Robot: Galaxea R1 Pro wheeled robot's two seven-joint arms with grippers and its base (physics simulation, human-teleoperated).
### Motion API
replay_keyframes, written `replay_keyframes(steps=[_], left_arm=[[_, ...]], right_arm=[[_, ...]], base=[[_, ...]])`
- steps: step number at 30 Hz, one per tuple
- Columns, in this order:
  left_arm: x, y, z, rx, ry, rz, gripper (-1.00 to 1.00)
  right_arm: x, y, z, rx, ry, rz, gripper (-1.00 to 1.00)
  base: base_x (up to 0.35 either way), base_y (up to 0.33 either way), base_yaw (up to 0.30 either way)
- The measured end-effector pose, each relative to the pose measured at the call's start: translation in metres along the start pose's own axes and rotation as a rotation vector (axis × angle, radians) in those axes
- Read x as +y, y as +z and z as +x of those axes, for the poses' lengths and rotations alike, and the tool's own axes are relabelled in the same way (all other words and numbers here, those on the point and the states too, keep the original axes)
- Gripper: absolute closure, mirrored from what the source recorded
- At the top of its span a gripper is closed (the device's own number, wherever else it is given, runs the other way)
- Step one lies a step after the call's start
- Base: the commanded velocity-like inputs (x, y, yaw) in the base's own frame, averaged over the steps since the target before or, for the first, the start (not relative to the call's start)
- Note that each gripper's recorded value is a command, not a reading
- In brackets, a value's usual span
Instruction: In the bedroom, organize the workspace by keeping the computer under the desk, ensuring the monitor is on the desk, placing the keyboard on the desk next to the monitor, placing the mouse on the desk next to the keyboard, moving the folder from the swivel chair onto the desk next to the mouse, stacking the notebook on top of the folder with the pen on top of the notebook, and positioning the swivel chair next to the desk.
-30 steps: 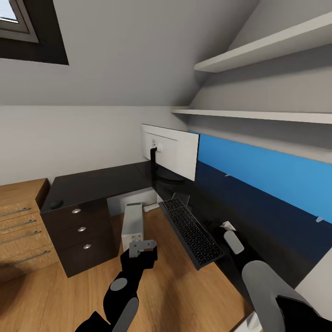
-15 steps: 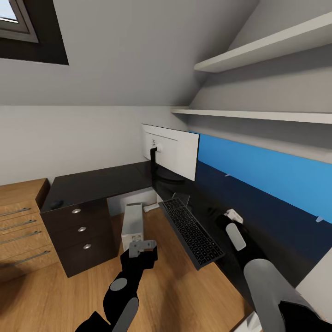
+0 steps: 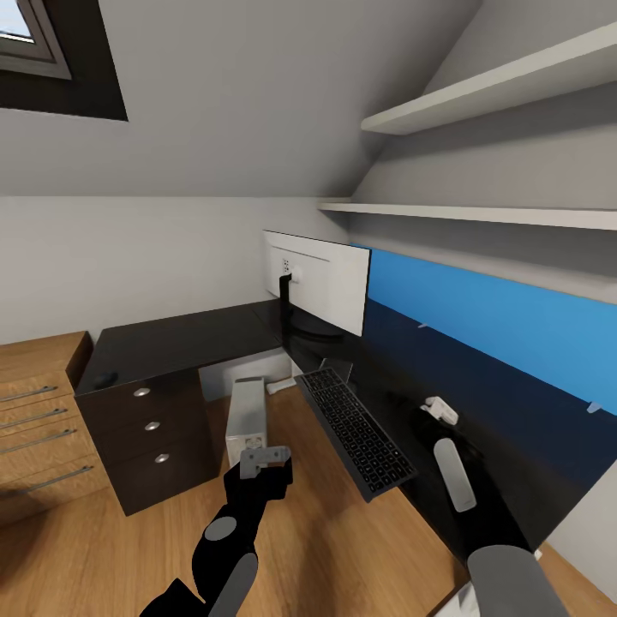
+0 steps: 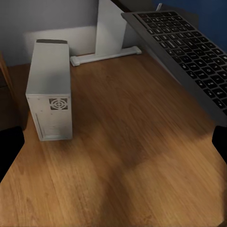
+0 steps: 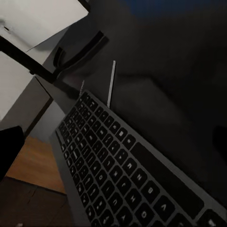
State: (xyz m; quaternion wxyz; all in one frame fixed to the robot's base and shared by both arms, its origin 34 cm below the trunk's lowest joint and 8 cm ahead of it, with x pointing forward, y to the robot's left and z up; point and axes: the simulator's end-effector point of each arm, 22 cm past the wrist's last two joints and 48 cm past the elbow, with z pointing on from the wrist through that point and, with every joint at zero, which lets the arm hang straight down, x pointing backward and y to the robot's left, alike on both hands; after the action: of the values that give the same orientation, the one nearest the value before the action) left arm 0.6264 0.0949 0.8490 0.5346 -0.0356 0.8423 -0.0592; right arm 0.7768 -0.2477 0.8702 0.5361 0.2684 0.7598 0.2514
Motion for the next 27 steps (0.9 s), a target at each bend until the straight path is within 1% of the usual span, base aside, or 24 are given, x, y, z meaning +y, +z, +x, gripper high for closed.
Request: replay_keyframes(steps=[1, 4, 6, 10, 17, 21, 27], left_arm=[[0.0, 0.0, 0.0, 0.0, 0.0, 0.0, -1.0], [0.0, 0.0, 0.0, 0.0, 0.0, 0.0, -1.0], [0.0, 0.0, 0.0, 0.0, 0.0, 0.0, -1.0], [0.0, 0.0, 0.0, 0.0, 0.001, 0.001, -1.0], [0.0, 0.0, 0.0, 0.0, 0.001, 0.0, -1.0], [0.0, 0.0, 0.0, 0.0, 0.001, 0.001, -1.0], [0.0, 0.001, 0.0, 0.001, 0.001, 0.001, -1.0]], right_arm=[[0.008, -0.002, 0.004, 0.016, 0.004, -0.014, -1.0], [0.011, -0.003, 0.01, 0.04, 0.009, -0.021, -1.0], [0.014, -0.003, 0.013, 0.058, 0.022, -0.03, -1.0], [0.016, -0.005, 0.015, 0.073, 0.049, -0.045, -1.0], [0.016, -0.005, 0.016, 0.074, 0.052, -0.045, -1.0], [0.015, -0.005, 0.016, 0.075, 0.051, -0.043, -1.0], [0.015, -0.005, 0.018, 0.079, 0.051, -0.043, -1.0]], base=[[0.0, 0.0, 0.0], [0.0, 0.0, 0.0], [0.0, 0.0, 0.0], [0.0, 0.0, 0.0], [-0.014, -0.001, -0.014], [-0.185, -0.06, -0.143], [-0.283, -0.101, -0.139]])
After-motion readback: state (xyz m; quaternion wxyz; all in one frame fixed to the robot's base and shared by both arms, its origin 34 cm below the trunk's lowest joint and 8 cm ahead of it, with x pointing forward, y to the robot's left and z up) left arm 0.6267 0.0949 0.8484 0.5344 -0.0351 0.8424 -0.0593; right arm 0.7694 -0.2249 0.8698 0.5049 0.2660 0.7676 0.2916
